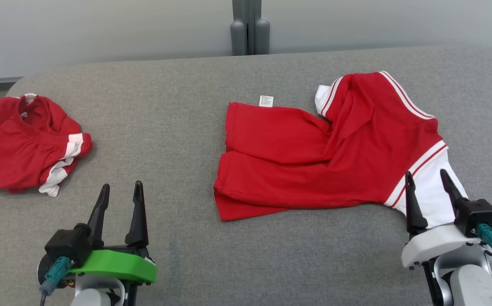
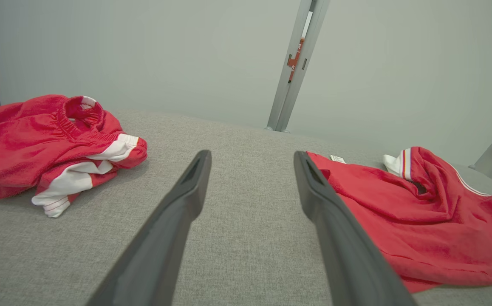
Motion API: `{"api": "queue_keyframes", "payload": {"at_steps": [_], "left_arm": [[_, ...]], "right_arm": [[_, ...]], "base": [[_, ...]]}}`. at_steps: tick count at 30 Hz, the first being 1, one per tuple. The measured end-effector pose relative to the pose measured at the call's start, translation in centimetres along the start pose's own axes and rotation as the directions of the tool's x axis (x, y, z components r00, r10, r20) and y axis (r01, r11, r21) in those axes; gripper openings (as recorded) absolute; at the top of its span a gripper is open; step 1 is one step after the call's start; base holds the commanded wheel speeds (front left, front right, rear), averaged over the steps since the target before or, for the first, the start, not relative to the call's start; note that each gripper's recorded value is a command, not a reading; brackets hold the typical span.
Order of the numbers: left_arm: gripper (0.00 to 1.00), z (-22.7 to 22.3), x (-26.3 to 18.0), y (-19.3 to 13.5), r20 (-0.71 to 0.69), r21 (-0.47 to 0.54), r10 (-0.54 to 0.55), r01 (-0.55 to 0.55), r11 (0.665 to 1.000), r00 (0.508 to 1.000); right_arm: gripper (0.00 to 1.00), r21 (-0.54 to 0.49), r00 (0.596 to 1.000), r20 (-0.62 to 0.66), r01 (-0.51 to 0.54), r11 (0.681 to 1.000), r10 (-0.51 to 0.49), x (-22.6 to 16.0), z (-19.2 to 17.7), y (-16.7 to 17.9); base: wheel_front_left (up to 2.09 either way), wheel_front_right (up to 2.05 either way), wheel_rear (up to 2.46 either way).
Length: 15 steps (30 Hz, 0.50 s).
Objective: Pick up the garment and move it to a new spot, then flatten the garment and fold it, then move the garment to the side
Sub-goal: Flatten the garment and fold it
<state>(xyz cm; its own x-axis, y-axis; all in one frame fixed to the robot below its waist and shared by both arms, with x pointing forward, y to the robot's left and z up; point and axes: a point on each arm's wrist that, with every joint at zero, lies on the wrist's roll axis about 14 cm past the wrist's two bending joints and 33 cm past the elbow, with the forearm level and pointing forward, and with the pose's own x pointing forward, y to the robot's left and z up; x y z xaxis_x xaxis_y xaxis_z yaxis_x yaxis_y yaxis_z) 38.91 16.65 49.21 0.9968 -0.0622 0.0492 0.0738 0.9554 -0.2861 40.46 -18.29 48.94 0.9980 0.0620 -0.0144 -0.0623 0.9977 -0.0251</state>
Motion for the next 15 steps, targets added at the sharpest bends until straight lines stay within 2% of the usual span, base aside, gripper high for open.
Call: {"api": "queue_keyframes", "payload": {"at_steps": [7,15], "left_arm": [[1.00,0.4,-2.0,0.4,0.008,0.021,0.013,-0.013,1.000,1.000],[1.00,0.8,-3.5,0.8,0.019,0.030,0.025,-0.026,0.999,1.000]], "right_arm": [[1.00,0.076,0.999,0.002,-0.047,0.996,0.047,-0.3,0.2,1.9],[1.00,0.091,0.998,0.028,-0.053,0.994,0.051,-0.8,1.5,2.2]], "base": [[0.00,0.00,0.00],[0.00,0.00,0.00]]}}
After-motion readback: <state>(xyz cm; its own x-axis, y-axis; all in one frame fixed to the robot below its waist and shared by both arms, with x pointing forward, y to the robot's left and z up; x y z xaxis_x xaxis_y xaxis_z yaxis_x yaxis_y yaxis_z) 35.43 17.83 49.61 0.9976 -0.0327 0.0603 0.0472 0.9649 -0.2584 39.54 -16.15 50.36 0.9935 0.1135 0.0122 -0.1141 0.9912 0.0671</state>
